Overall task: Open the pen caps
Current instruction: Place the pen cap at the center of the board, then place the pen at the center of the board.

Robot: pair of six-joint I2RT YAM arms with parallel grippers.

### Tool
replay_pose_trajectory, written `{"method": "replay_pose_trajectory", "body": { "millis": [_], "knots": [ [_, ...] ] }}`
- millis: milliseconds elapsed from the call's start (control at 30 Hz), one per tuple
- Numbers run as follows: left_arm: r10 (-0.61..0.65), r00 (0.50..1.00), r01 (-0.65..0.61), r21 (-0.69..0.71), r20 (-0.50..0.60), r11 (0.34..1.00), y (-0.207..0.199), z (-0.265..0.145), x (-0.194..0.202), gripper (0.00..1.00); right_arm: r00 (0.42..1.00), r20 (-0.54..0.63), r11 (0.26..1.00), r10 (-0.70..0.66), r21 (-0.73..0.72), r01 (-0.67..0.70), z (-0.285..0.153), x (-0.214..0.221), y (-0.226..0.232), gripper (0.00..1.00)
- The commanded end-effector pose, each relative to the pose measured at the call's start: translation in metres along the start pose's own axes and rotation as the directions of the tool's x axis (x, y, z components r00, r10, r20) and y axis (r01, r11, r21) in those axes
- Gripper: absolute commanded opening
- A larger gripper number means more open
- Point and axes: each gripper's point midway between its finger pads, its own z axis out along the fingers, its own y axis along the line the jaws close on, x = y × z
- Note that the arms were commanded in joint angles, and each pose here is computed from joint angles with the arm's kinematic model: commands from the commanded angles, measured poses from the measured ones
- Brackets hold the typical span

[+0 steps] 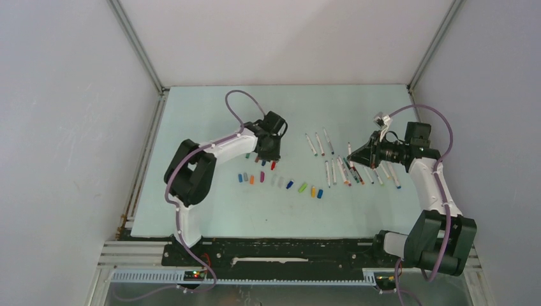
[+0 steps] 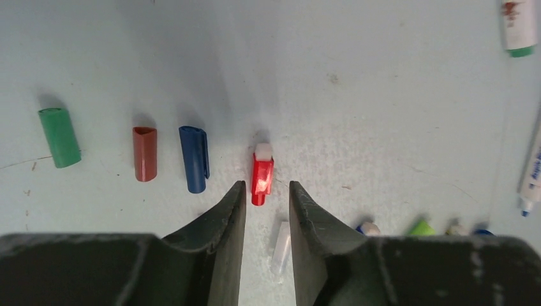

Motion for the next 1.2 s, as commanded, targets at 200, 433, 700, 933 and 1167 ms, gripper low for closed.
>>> {"method": "replay_pose_trajectory", "body": {
  "millis": [200, 433, 700, 933, 1167],
  "knots": [
    [-0.018, 0.909, -0.063, 0.181, 0.415, 0.982, -0.020, -0.130, -0.069, 0.39, 0.994, -0.113, 0.974, 0.001, 0.224, 0.025, 0.012, -0.023, -0.053, 0.03],
    [-0.073, 0.759, -0.071, 0.194, 0.647, 0.978, 0.014, -0.202, -0.067, 0.76, 0.970, -0.219, 0.932, 0.103, 0.362, -0.018, 0.044, -0.023, -0.099, 0.08],
    [-0.260, 0.687, 0.044, 0.318, 0.679, 0.947, 0.064, -0.217, -0.043, 1.00, 0.932, -0.292, 0.899, 0.215, 0.431, -0.073, 0.081, -0.013, -0.133, 0.11],
    [-0.279, 0.677, 0.039, 0.346, 0.681, 0.938, 0.065, -0.220, -0.037, 1.00, 0.873, -0.342, 0.860, 0.347, 0.488, -0.151, 0.098, 0.007, -0.163, 0.12],
    [-0.273, 0.669, 0.036, 0.337, 0.691, 0.941, 0.067, -0.224, -0.040, 1.00, 0.833, -0.377, 0.828, 0.405, 0.537, -0.160, 0.103, 0.028, -0.188, 0.15]
  ]
}}
